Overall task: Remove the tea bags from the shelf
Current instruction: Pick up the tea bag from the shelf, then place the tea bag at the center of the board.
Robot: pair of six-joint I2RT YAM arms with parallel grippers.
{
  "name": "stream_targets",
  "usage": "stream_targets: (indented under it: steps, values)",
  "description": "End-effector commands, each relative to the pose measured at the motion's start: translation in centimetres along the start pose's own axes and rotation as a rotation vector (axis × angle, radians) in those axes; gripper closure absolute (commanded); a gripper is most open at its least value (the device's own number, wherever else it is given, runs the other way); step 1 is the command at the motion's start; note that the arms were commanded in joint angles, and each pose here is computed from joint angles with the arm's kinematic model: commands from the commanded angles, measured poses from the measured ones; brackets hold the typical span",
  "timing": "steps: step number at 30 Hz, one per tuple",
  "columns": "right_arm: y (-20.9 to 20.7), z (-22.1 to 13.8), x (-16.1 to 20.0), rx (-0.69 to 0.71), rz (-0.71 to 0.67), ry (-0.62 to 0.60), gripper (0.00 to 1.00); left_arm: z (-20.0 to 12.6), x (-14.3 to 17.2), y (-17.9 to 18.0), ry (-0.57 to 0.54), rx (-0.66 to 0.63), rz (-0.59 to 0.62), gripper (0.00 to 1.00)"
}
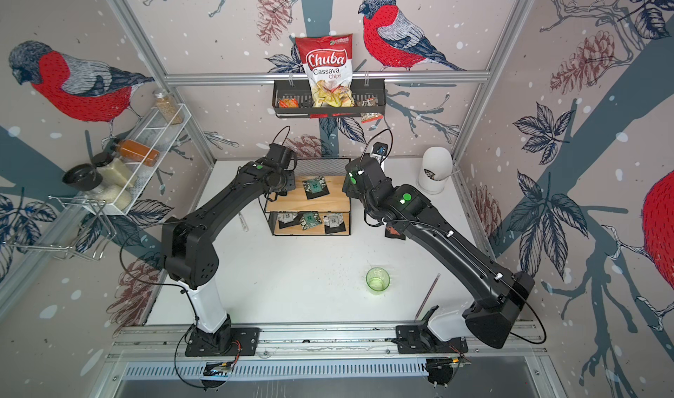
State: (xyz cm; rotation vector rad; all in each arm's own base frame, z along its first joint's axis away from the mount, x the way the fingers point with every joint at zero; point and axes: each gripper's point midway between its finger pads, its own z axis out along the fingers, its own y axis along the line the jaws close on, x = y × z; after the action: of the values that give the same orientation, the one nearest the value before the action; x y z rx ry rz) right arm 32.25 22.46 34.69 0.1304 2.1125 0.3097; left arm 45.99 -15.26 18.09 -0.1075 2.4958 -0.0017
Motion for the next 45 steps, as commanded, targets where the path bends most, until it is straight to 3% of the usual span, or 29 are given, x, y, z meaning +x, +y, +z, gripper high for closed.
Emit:
stream_targets:
  steps: [1, 6, 9, 13, 16, 23, 27, 30, 36, 40, 45]
  values:
    - [0.1, -0.2, -0.7, -0.005, 0.016, -0.029, 0.22, 0.7, 4.2, -0.3, 0.175, 0.034, 0.031, 0.71]
    - [0.2, -0.1, -0.5, -0.007, 0.013, -0.025, 0.22, -0.1, 3.2, -0.4, 0.151, 0.032, 0.048, 0.91]
    - [0.1, 0.0, -0.4, -0.005, 0.013, -0.026, 0.22, -2.2, 1.5, -1.7, 0.084, 0.021, 0.092, 1.00]
    - [0.4, 0.2, -0.1, -0.010, 0.005, -0.025, 0.22, -7.7, -1.0, -5.0, -0.025, 0.066, 0.125, 1.00]
    - [1.2, 0.7, 0.2, -0.002, -0.035, -0.021, 0.22, -11.3, -1.9, -5.3, -0.078, 0.094, 0.110, 1.00]
    - [6.3, 4.4, 2.1, -0.039, -0.162, 0.044, 0.13, -17.4, -1.0, -0.3, -0.195, 0.068, 0.026, 1.00]
    - [8.8, 7.6, 3.5, -0.033, -0.252, 0.109, 0.06, -19.6, 1.1, 3.4, -0.218, 0.025, -0.021, 1.00]
    - [10.1, 9.8, 4.6, -0.022, -0.322, 0.158, 0.01, -19.7, 3.6, 6.5, -0.201, -0.013, -0.058, 1.00]
    - [11.4, 13.4, 6.8, -0.036, -0.398, 0.259, 0.00, -16.7, 9.7, 10.2, -0.154, -0.048, -0.140, 1.00]
    - [11.0, 15.2, 8.3, -0.040, -0.418, 0.315, 0.00, -12.5, 13.9, 11.0, -0.074, -0.072, -0.163, 1.00]
    - [10.7, 16.6, 8.9, -0.066, -0.404, 0.354, 0.00, -8.2, 16.9, 12.1, -0.023, -0.114, -0.204, 1.00]
